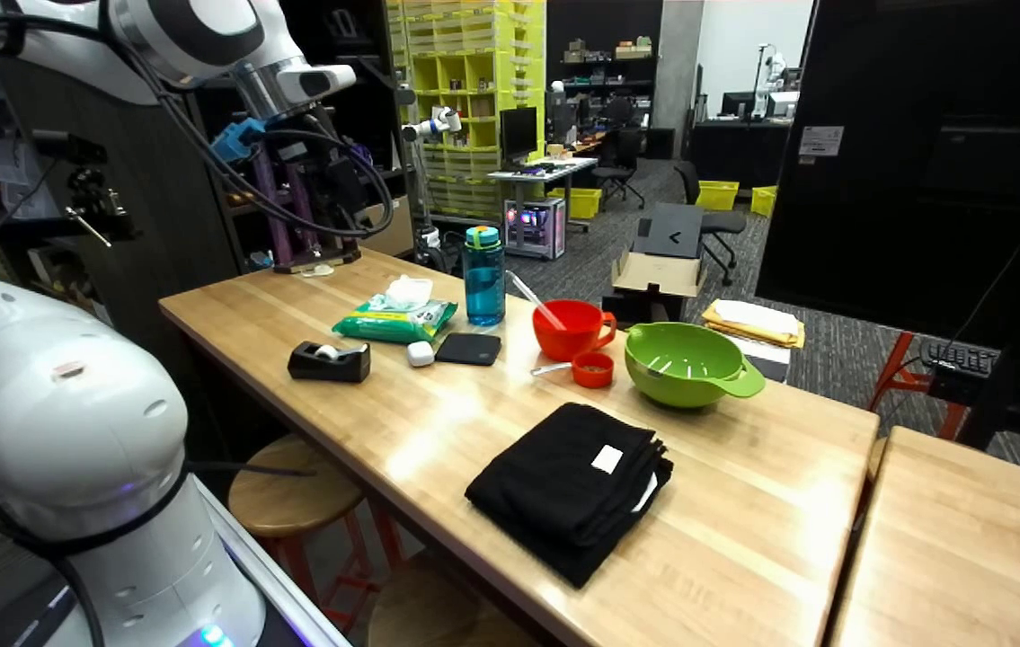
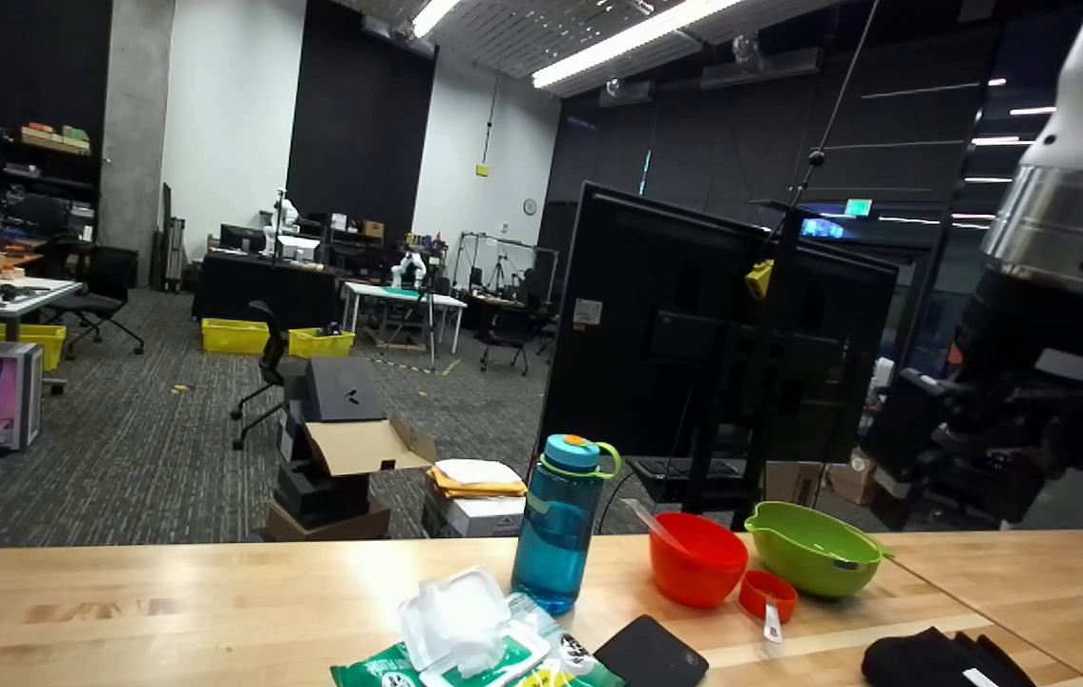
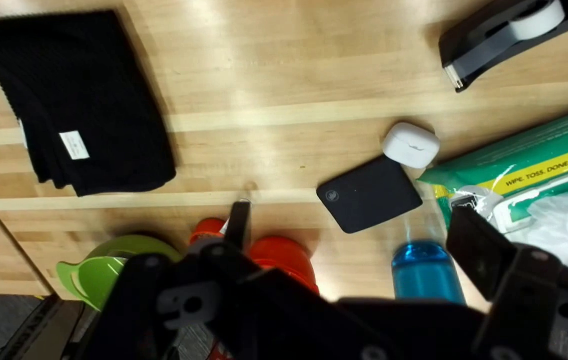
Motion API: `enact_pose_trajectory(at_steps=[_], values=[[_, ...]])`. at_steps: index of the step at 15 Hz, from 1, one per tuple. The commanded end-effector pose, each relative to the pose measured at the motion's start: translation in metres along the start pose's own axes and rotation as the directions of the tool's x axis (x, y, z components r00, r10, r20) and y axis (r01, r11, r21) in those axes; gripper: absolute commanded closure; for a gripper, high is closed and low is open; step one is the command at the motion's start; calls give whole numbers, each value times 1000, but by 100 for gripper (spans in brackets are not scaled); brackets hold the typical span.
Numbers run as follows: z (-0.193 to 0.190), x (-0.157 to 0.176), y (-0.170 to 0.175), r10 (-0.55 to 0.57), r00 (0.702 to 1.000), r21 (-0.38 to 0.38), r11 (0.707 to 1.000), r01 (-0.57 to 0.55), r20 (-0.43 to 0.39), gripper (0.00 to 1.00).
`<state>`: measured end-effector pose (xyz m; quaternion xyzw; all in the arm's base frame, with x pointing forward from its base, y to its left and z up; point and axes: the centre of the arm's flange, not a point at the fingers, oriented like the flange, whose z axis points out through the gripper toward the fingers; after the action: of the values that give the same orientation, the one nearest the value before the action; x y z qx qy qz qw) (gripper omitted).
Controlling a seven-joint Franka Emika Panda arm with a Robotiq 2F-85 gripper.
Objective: Close the pack of wipes
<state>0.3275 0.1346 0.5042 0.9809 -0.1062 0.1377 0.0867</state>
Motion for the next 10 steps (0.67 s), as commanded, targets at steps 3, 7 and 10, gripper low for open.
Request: enact_pose_trajectory(at_steps=[3,7,10], values=[[14,35,-24,-39,998,76,996,43,-55,0],[24,50,-43,-46,994,117,991,58,-103,0],[34,64,-57,-52,990,165,984,73,-128,0]])
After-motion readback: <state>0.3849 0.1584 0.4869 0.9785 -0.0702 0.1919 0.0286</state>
